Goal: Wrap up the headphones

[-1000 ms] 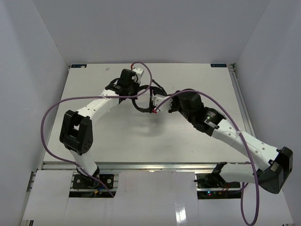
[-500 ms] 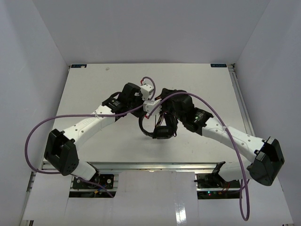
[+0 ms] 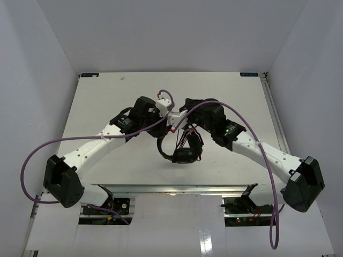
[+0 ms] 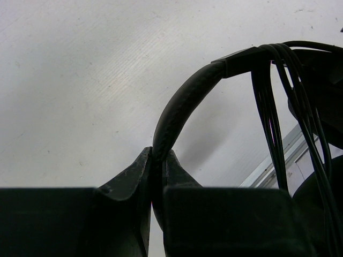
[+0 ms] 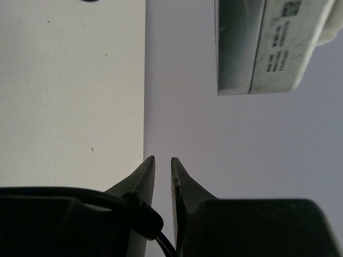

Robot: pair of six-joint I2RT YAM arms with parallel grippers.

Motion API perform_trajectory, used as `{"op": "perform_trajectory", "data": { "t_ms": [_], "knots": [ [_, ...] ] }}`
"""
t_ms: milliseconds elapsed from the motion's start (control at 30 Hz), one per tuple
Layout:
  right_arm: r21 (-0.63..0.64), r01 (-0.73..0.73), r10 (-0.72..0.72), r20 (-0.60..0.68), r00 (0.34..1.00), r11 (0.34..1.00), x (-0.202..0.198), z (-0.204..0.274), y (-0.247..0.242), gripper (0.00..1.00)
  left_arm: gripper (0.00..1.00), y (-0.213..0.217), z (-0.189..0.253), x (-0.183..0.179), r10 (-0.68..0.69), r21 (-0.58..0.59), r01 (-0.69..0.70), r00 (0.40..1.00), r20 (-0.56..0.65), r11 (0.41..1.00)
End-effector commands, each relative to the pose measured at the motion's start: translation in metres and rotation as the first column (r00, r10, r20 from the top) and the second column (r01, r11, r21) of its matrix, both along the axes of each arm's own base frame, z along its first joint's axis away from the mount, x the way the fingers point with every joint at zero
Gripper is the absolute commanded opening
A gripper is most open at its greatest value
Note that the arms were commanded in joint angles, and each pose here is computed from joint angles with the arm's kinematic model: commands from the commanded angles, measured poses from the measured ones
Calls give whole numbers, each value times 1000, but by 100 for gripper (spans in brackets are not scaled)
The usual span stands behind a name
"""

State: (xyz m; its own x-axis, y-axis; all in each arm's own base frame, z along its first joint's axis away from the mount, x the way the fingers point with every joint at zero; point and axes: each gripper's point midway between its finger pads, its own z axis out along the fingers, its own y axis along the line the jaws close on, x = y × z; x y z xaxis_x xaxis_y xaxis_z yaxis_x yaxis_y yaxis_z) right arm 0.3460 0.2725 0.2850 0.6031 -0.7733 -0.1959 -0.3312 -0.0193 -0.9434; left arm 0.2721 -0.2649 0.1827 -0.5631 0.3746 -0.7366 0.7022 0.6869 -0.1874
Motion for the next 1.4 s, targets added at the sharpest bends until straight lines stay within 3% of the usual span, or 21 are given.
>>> {"op": "perform_trajectory", "data": {
  "t_ms": [0,333,600,800,1000,1233,1367],
  "knots": [
    [57,114,-110,-67,992,992,21,-3,-23,26,0,-16,42,-36,-162,-104,169,984,70,980],
    [154,62,-20,-255,967,986,18,-18,-25,32,0,-16,53,-35,-158,-115,167,983,91,979],
    [269,43,96,-482,871,962,10,-38,-34,32,0,-18,82,-39,-161,-161,180,979,127,970],
    [345,-1,206,-558,804,939,-11,-43,-25,32,0,-18,94,-36,-145,-173,170,979,146,970],
    [369,18,221,-593,774,929,-20,-51,-29,33,0,-10,99,-17,-49,-141,75,982,180,987],
    [327,183,80,-650,756,927,-3,-80,-67,65,0,0,94,6,52,-85,-36,980,193,996],
    [315,229,50,-679,733,921,-5,-93,-79,77,0,-5,95,14,71,-98,-54,981,181,994]
  ]
}}
